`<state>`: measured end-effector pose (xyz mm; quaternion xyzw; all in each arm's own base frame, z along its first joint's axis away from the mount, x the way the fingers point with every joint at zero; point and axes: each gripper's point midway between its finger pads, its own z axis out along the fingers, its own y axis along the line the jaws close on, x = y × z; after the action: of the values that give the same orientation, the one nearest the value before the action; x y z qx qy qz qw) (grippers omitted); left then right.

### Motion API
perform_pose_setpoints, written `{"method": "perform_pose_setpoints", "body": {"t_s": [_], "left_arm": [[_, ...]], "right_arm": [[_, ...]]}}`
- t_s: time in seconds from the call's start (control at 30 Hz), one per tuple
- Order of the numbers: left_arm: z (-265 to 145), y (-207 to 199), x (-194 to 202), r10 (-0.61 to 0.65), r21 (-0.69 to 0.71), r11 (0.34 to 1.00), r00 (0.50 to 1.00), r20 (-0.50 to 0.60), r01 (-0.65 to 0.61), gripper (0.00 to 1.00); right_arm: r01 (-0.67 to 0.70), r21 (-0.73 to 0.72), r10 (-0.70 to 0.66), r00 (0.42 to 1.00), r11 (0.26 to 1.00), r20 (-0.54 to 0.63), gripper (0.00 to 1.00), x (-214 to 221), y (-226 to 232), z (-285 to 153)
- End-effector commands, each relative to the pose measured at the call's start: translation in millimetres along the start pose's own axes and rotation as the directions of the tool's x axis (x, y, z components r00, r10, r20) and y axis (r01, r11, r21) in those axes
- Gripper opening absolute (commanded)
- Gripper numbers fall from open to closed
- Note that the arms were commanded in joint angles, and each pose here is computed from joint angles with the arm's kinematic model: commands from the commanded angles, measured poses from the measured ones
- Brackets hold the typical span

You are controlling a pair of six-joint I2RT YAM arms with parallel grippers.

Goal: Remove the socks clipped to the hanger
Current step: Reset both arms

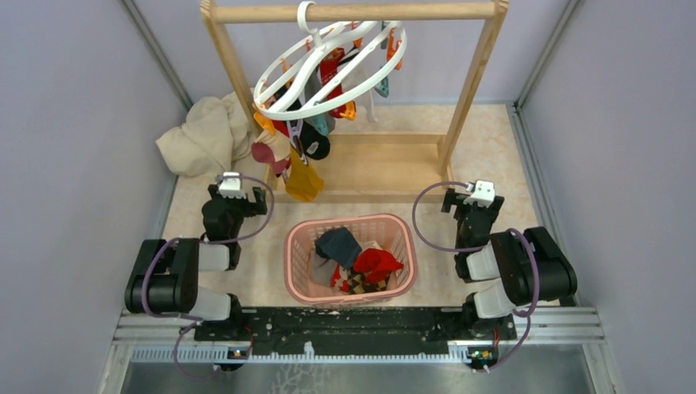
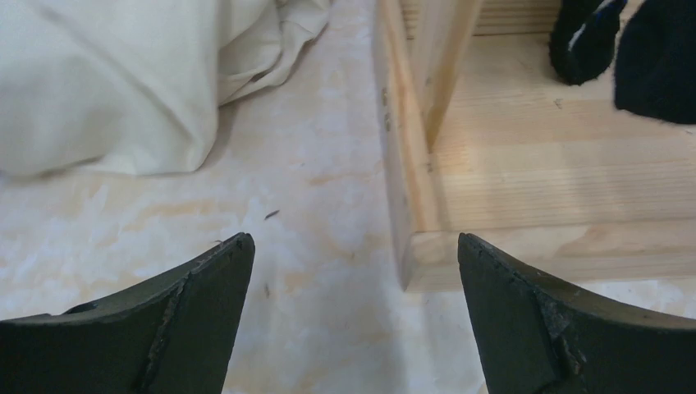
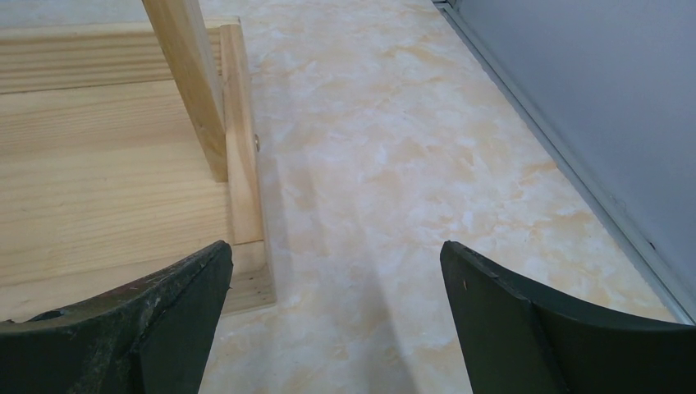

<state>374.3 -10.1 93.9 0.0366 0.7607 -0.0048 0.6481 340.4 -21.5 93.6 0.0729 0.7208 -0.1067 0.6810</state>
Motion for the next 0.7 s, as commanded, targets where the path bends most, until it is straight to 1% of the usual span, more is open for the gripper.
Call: {"method": "perform_pose_setpoints", "body": {"t_s": [0.0,0.03,0.1,0.17,0.23,0.3,0.43,0.53,0.67], "left_arm": [[-18,15,-14,-0.108,0.003,0.994,0.978,0.176,0.109,0.99],[-16,10,-19,-0.097,0.039,0.995,0.974,0.203,0.091,0.99],[-12,4,-13,-0.081,0.075,0.995,0.981,0.174,0.069,0.99],[-15,0,-6,-0.091,0.094,0.993,0.986,0.142,0.078,0.99],[-16,0,-11,-0.075,0.095,0.994,0.98,0.182,0.058,0.99],[-13,-2,-10,-0.073,0.107,0.993,0.98,0.186,0.054,0.99],[-7,-5,-4,-0.07,0.125,0.991,0.989,0.132,0.053,0.99],[0,-8,-2,-0.039,0.128,0.991,0.993,0.115,0.024,0.99],[1,-8,-1,-0.037,0.128,0.992,0.993,0.108,0.023,0.99]], "right_arm": [[-0.026,-0.005,0.026,0.998,1.0,0.064,0.99,-20,3,8],[-0.027,-0.005,0.027,0.998,1.0,0.065,0.98,-20,3,8],[-0.025,-0.005,0.026,0.998,1.0,0.065,0.98,-20,3,8],[-0.027,-0.005,0.027,0.997,1.0,0.065,0.99,-20,3,8],[-0.027,-0.005,0.027,0.998,1.0,0.065,0.98,-20,3,8],[-0.025,-0.006,0.025,0.998,1.0,0.062,0.99,-19,3,8],[-0.026,-0.006,0.026,0.998,1.0,0.061,0.98,-19,3,9],[-0.026,-0.008,0.026,0.998,1.0,0.059,0.98,-19,4,9],[-0.026,-0.007,0.027,0.998,1.0,0.06,0.98,-19,4,9]]}}
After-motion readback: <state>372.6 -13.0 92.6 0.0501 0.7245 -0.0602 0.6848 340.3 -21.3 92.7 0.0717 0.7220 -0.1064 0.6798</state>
